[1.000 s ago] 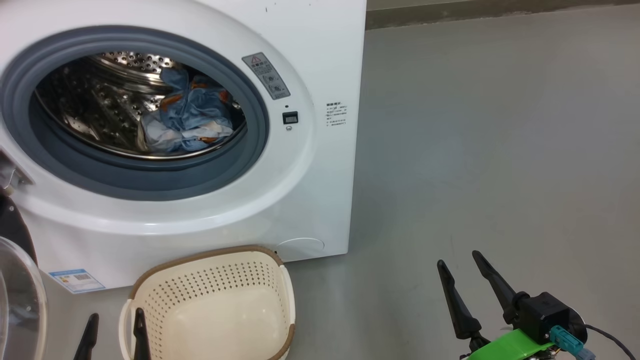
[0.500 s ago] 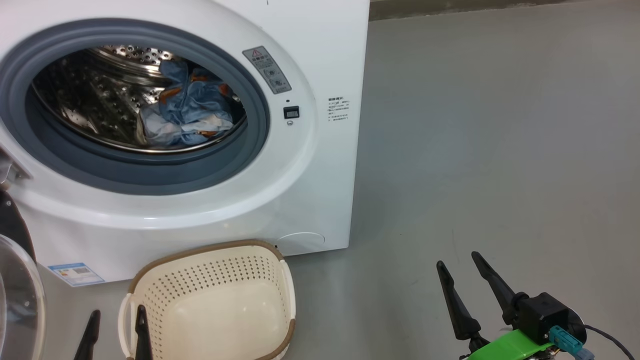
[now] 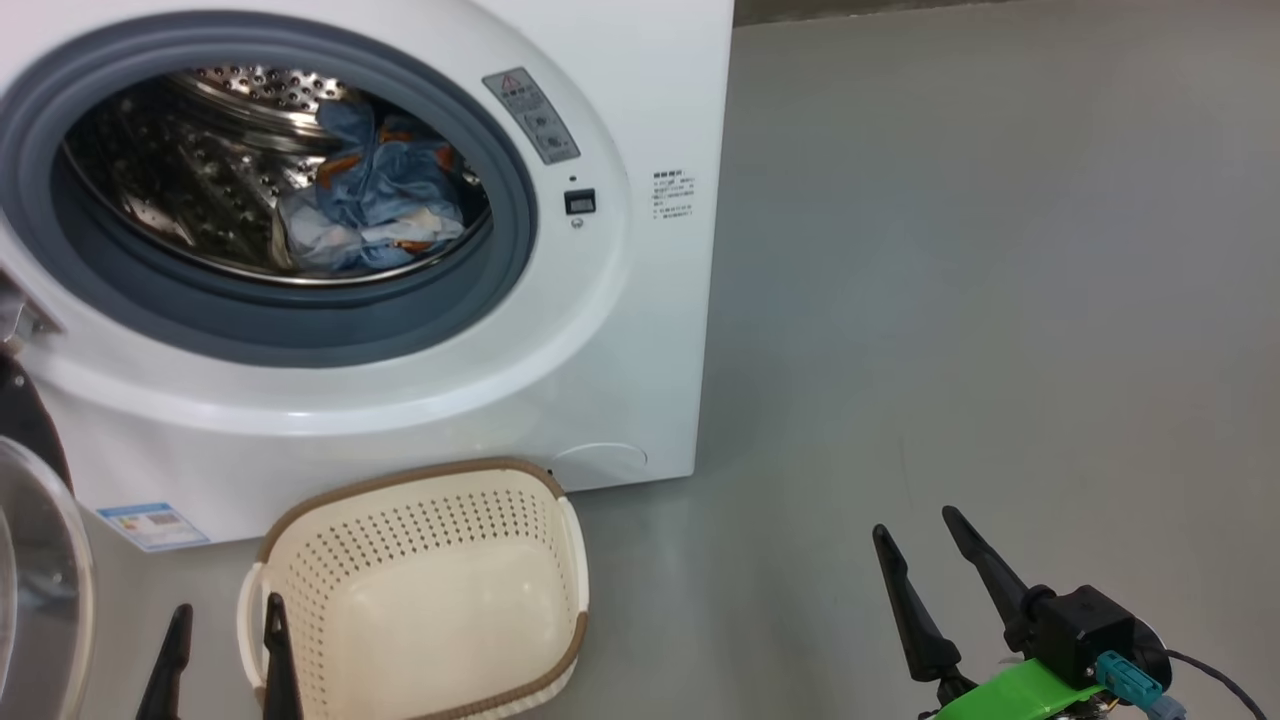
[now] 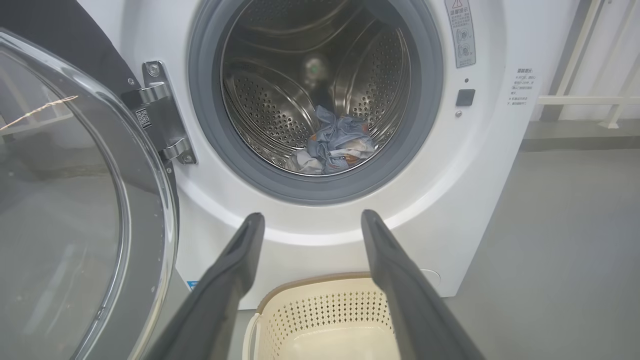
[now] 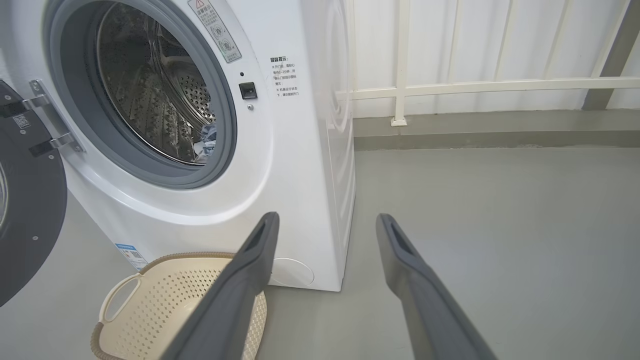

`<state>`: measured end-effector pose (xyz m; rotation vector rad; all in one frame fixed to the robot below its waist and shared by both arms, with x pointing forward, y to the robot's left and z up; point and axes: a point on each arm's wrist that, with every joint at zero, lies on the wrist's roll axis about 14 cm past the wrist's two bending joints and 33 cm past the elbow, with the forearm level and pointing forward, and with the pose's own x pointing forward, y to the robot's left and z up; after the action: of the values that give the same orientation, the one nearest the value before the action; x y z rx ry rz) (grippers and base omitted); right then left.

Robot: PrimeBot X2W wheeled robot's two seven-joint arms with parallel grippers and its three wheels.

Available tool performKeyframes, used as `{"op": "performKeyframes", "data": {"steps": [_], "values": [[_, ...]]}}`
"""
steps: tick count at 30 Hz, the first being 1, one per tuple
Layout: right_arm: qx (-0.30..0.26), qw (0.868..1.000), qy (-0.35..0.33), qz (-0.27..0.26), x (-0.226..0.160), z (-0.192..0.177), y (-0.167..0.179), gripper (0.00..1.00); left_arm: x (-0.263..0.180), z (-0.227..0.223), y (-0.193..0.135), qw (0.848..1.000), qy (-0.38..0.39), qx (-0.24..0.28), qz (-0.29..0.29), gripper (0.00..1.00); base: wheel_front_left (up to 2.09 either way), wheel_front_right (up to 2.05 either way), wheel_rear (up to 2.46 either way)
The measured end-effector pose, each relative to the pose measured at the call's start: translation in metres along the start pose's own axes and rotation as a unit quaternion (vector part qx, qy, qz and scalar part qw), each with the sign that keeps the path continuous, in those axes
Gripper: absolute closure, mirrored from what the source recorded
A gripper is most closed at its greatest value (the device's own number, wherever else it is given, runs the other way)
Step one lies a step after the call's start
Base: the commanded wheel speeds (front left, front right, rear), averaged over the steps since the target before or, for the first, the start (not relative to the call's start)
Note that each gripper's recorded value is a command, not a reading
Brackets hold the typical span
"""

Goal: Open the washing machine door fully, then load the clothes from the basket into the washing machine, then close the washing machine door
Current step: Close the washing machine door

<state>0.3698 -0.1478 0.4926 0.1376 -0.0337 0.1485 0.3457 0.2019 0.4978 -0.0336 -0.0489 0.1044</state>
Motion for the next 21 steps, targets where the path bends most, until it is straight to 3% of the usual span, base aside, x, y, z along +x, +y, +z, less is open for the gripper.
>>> {"op": "performKeyframes", "data": {"steps": [12, 21], "values": [[0.001, 1.000, 0.004, -0.005, 0.0013, -0.0026, -0.0032, 0.00, 0.0046, 0.0014, -0.0004, 1.000, -0.003, -0.001, 0.001, 0.00, -1.89, 1.89, 0.00], [0.000, 1.000, -0.002, -0.004, 0.0019, 0.0008, -0.0027, 0.00, 0.0031, 0.0063, 0.0009, 1.000, -0.011, -0.001, 0.005, 0.00, -0.90, 0.90, 0.00]]}}
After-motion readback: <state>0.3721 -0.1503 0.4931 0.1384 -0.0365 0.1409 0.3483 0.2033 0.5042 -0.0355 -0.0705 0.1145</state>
